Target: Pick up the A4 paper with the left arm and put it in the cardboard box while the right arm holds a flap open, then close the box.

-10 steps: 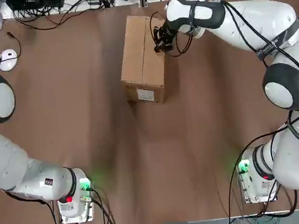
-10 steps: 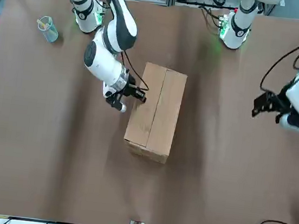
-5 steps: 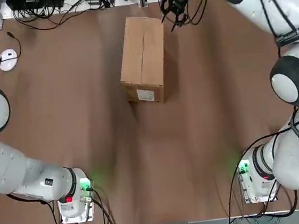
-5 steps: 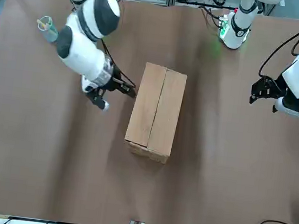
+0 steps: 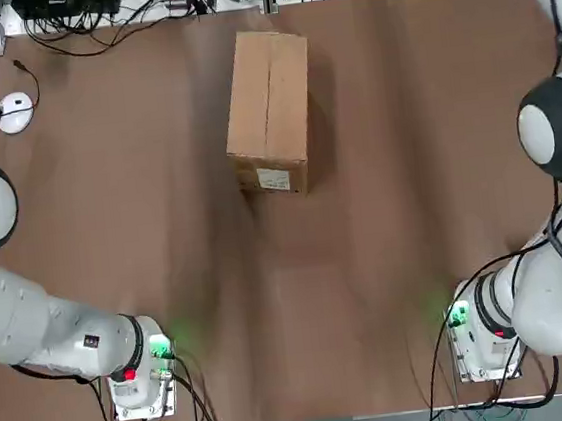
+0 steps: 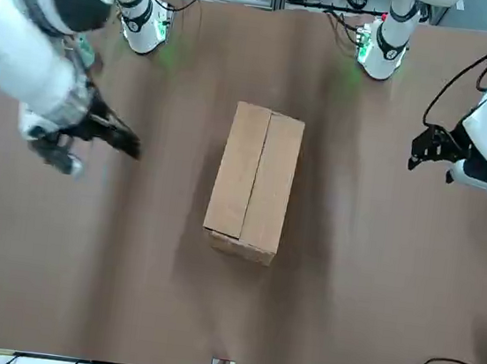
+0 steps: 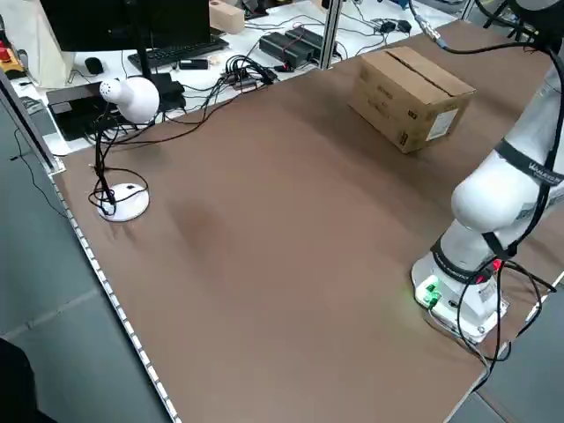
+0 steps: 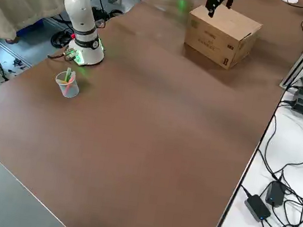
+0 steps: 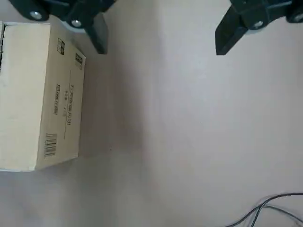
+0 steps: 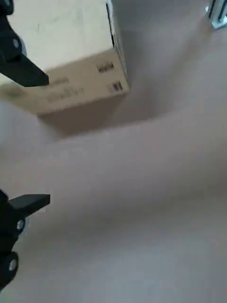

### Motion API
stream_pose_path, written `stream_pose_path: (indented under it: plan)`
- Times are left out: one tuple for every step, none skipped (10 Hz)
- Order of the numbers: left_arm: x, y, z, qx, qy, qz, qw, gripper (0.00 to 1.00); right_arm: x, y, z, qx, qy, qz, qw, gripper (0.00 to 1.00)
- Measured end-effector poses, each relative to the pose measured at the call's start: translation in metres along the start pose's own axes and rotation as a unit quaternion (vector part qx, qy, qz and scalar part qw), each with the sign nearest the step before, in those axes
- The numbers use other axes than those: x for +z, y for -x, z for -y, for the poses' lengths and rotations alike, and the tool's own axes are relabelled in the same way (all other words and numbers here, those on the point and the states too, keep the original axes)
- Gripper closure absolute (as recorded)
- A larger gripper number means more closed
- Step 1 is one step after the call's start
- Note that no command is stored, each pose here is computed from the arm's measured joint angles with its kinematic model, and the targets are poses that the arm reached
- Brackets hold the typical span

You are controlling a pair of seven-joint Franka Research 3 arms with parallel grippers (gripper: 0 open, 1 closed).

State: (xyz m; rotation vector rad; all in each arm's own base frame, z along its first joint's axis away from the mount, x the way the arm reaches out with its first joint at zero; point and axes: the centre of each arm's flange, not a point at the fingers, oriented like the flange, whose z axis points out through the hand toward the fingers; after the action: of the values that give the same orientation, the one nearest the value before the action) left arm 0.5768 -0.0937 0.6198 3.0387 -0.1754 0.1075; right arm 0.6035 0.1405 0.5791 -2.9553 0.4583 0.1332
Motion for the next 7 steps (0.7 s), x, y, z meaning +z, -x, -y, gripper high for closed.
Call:
stream_pose_path:
  plan:
    - [-0.001, 0.0, 0.002, -0.005, 0.001, -0.001, 1.0, 0.0, -0.013, -0.012, -0.029, -0.01, 0.014, -0.013, 1.0, 0.0]
    - [-0.004, 0.001, 0.006, -0.009, 0.001, -0.003, 1.0, 0.0, -0.023, -0.022, -0.054, -0.009, 0.024, -0.025, 0.999, 0.0]
    - [-0.008, 0.002, 0.014, -0.015, 0.001, -0.006, 1.0, 0.0, -0.032, -0.028, -0.073, -0.007, 0.028, -0.035, 0.999, 0.0]
    - [-0.009, 0.002, 0.02, -0.02, 0.0, -0.008, 1.0, 0.0, -0.042, -0.033, -0.089, -0.015, 0.031, -0.043, 0.998, 0.0]
    - [-0.009, 0.002, 0.021, -0.021, 0.0, -0.008, 1.0, 0.0, -0.05, -0.037, -0.105, -0.028, 0.034, -0.05, 0.998, 0.0]
    - [-0.009, 0.002, 0.02, -0.02, 0.0, -0.008, 1.0, 0.0, -0.057, -0.04, -0.122, -0.038, 0.036, -0.055, 0.997, 0.0]
    - [-0.009, 0.002, 0.019, -0.018, -0.004, -0.007, 1.0, 0.0, -0.062, -0.044, -0.137, -0.04, 0.038, -0.058, 0.997, 0.0]
